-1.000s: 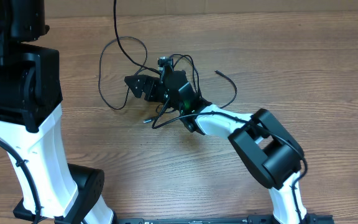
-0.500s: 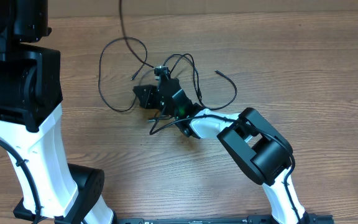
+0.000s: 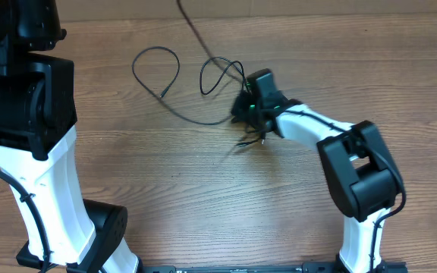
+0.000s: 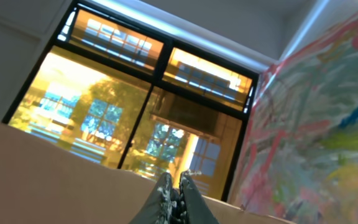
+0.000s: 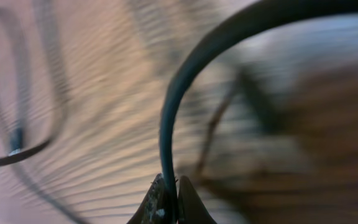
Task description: Untangle cables
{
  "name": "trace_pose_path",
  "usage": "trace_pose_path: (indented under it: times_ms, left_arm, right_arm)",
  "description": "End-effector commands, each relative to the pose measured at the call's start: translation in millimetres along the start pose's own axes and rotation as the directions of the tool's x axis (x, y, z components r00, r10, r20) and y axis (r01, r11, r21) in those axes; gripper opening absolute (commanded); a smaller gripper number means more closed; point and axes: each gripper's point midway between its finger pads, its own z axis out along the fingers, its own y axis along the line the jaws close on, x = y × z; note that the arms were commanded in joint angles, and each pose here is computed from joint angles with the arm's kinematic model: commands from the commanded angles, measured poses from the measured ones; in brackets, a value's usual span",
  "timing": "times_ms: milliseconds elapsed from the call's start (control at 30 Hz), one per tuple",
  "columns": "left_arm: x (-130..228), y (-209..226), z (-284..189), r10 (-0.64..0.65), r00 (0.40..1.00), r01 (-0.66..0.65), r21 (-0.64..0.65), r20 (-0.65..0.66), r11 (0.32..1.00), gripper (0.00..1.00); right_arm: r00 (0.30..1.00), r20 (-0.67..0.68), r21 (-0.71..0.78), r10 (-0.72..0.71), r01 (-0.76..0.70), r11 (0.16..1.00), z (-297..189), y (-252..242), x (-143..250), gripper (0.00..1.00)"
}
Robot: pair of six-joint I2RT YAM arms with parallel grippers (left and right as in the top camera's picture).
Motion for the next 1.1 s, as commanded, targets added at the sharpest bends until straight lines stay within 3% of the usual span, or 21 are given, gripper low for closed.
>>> trace_pose_path:
  times_ms: [0, 333, 533, 900, 1067]
  left_arm:
    - [-18, 12, -5, 0.042, 0.998, -0.039, -0.075, 0.043, 0.996, 0.04]
    - [-14, 17, -5, 0.068, 0.997, -0.065, -0.1, 0.03, 0.993, 0.04]
    - [-13, 34, -6, 0.118, 0.993, -0.111, -0.199, 0.028, 0.974, 0.04]
    - [2, 98, -2, 0.223, 0.975, -0.209, -0.418, -0.016, 0.884, 0.04]
    - [17, 141, -1, 0.28, 0.957, -0.278, -0.516, -0.076, 0.81, 0.04]
  right_arm:
    - [0.999, 0.011, 0.07, 0.05, -0.05, 0.996, -13, -30, -20, 0.04]
    - [0.975, -0.049, 0.307, 0.217, -0.192, 0.932, -50, -143, -40, 0.04]
    - [0.946, -0.057, 0.385, 0.32, -0.275, 0.881, -73, -189, -44, 0.04]
    - [0.936, 0.034, 0.592, 0.35, -0.301, 0.748, -106, -248, -45, 0.04]
    - [0.934, 0.04, 0.602, 0.355, -0.306, 0.738, -108, -252, -45, 0.04]
